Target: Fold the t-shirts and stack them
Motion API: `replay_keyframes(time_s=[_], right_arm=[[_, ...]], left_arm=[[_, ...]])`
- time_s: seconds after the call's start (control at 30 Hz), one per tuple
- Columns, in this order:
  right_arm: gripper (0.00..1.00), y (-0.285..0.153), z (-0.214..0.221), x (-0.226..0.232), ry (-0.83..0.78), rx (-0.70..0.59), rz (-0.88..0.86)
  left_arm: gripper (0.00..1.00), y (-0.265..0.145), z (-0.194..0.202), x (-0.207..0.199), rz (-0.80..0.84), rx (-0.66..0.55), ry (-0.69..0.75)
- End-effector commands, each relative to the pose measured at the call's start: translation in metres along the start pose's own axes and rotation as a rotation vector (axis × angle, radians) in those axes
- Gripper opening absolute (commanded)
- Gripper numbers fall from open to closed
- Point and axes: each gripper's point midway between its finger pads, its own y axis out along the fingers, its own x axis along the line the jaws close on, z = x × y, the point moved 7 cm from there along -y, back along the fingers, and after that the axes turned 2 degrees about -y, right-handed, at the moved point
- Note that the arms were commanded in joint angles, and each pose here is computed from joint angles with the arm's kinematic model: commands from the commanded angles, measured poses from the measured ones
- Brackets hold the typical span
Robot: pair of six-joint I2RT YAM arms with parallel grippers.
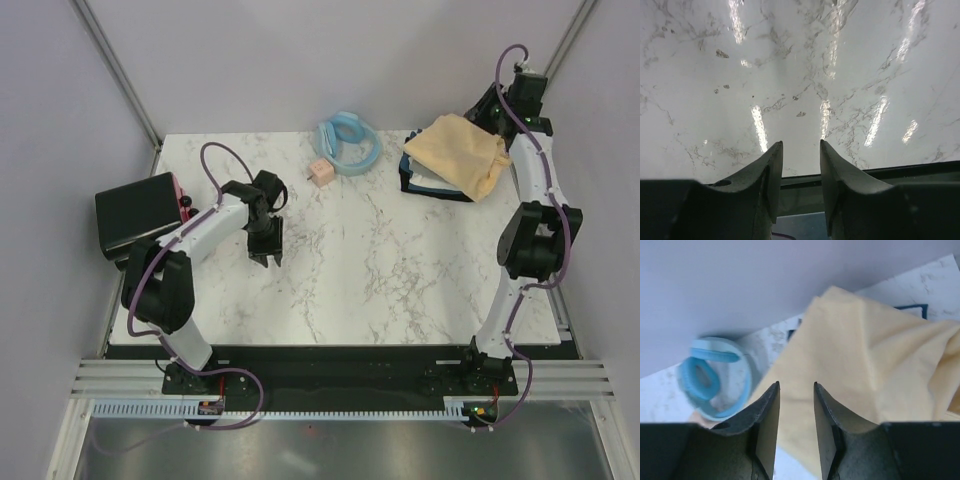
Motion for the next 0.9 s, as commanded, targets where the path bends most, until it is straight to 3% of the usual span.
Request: replay_keyframes(time_s=[0.0,0.07,0.13,0.17,0.3,0.43,0.63,0.87], right_arm=[[0.40,-0.094,-0.061,0.074,0.034,-0.169,-0.294],[0.40,-0.123,-0.045,0.100,0.062,-0.149,-0.357],[0.38,-0.120,0.017,0.121,0.078,-0.026,-0.410],[0.37,-0.141,0.032,0.139,0.075,-0.013,-0.453],[0.37,-0.159,0.162,0.167,0.026,0.279,-0.490],[0.37,-0.185,0.227,0.189,-0.035,0.412,-0.515],[0.37,-0.188,0.257,0.202,-0.152,0.525,-0.495],[0.36,-0.174,0.283,0.197,-0.183,0.624,-0.434]], left_arm=[[0.43,-0.028,-0.032,-0.015,0.064,-0.159,-0.016],[0.43,-0.033,-0.037,-0.019,0.088,-0.172,-0.020],[0.43,-0.041,-0.044,-0.026,0.116,-0.197,-0.020],[0.43,-0.044,-0.047,-0.027,0.123,-0.207,-0.022],[0.43,-0.057,-0.056,-0.036,0.167,-0.244,-0.022],[0.43,-0.064,-0.057,-0.040,0.197,-0.256,-0.021],[0.43,-0.070,-0.053,-0.039,0.214,-0.273,-0.024],[0.43,-0.067,-0.048,-0.039,0.234,-0.281,-0.022]])
